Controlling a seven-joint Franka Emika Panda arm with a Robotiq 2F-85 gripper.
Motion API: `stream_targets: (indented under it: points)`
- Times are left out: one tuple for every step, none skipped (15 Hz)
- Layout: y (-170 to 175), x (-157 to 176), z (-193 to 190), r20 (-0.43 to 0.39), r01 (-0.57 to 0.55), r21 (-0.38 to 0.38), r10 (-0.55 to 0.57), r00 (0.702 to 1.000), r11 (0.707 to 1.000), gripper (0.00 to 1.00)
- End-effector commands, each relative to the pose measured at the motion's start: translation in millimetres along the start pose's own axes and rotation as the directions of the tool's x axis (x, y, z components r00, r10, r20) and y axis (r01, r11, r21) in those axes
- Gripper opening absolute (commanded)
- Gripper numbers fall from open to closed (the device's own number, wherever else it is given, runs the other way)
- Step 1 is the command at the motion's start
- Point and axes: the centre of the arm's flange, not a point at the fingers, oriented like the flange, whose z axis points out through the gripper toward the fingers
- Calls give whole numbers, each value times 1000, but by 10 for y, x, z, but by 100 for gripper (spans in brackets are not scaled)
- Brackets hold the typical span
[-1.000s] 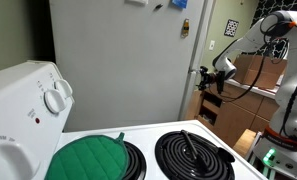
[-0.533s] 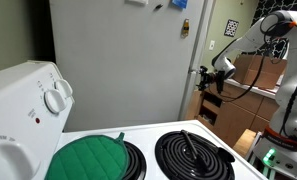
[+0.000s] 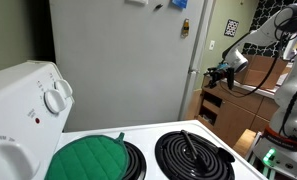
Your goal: Close the bottom refrigerator door fully
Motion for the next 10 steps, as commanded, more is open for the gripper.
stream_targets:
  points:
    - [-407, -481, -249, -60, 68, -181, -79, 995, 981, 100]
    - [-518, -573, -300, -64, 96, -229, -113, 992, 969, 100]
    - [-652, -685, -339, -67, 127, -276, -151, 986, 953, 100]
    - [-747, -775, -401, -69, 156, -321, -188, 980, 934, 100]
    - [-820, -850, -490, -76, 181, -367, -223, 972, 913, 100]
    - [-900, -920, -552, -87, 204, -408, -260, 962, 890, 100]
    - [-974, -995, -596, -92, 234, -445, -305, 948, 864, 100]
    - [-1046, -1062, -634, -100, 251, -487, -339, 936, 836, 100]
    - [-1111, -1119, -675, -113, 254, -530, -364, 924, 809, 100]
    - [-1159, -1176, -714, -118, 266, -570, -398, 910, 777, 100]
